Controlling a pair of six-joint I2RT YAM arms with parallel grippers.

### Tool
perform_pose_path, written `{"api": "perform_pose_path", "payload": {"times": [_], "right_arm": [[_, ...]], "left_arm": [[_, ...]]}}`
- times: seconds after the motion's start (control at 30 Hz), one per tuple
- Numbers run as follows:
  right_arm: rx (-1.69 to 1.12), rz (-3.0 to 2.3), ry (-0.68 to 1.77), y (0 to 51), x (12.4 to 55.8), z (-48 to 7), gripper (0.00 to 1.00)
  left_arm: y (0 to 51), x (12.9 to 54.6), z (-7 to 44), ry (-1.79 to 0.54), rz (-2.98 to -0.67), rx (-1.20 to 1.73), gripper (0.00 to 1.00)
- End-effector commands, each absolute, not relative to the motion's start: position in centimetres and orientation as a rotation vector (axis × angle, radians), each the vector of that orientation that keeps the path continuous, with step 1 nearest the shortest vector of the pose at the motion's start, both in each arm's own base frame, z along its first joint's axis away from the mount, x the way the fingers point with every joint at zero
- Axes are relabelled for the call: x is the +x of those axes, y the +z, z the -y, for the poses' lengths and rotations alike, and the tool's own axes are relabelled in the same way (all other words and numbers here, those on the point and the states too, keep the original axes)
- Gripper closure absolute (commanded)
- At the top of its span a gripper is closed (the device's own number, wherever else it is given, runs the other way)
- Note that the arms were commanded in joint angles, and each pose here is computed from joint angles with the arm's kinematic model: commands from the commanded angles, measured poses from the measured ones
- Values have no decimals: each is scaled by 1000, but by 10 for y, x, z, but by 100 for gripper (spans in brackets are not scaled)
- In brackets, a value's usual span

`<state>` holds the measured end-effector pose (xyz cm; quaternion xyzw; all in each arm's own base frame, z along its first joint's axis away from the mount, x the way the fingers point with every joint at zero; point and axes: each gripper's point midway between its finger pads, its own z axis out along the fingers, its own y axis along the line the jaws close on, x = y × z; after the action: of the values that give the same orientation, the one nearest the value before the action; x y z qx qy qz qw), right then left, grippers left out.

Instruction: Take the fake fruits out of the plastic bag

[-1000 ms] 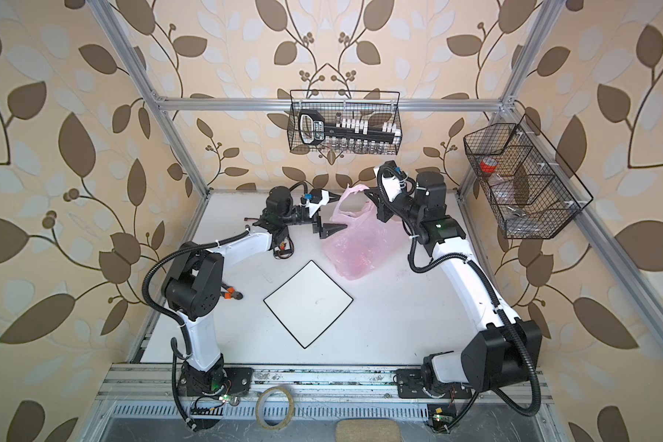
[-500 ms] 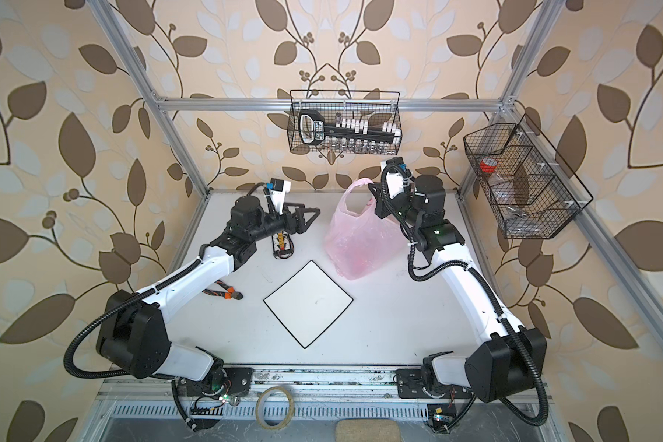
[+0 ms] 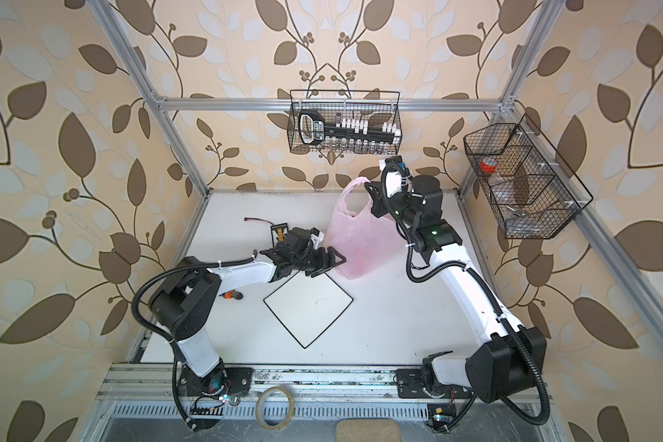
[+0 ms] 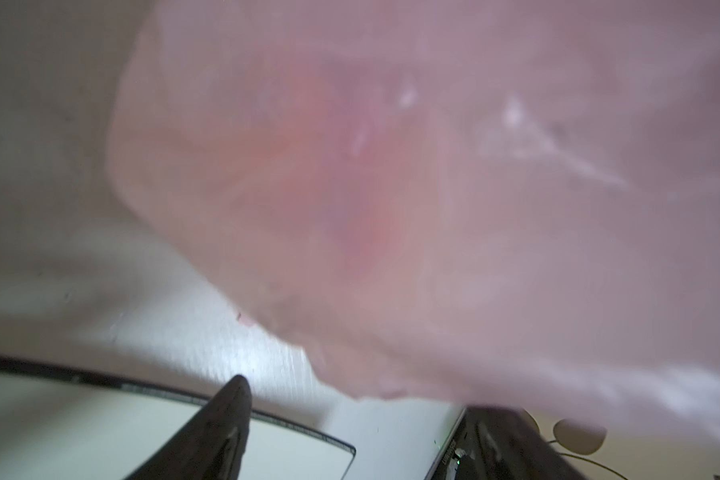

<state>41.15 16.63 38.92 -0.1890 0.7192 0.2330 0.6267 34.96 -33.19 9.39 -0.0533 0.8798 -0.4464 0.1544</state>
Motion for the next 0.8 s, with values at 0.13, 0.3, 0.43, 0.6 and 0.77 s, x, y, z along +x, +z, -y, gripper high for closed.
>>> {"api": "perform_pose_path", "payload": {"times": [0.13, 0.3, 0.43, 0.6, 0.77], "right_arm": [[-435, -1608, 534, 409, 393, -164, 100], [-440, -1622, 537, 408, 384, -163, 100], [-455, -1657, 547, 395, 373, -166, 100], [-525, -1701, 584, 379, 351, -185, 100], [-647, -1687, 656, 375, 326, -227, 100]], "left_arm": [[111, 385, 364, -1473, -2372, -221, 56], [118, 397, 364, -1396, -2346, -155, 89], [129, 411, 367, -1369, -2323, -96, 100], [133, 438, 355, -1248, -2270, -61, 100], [138, 467, 326, -1101, -2200, -38, 100]]}}
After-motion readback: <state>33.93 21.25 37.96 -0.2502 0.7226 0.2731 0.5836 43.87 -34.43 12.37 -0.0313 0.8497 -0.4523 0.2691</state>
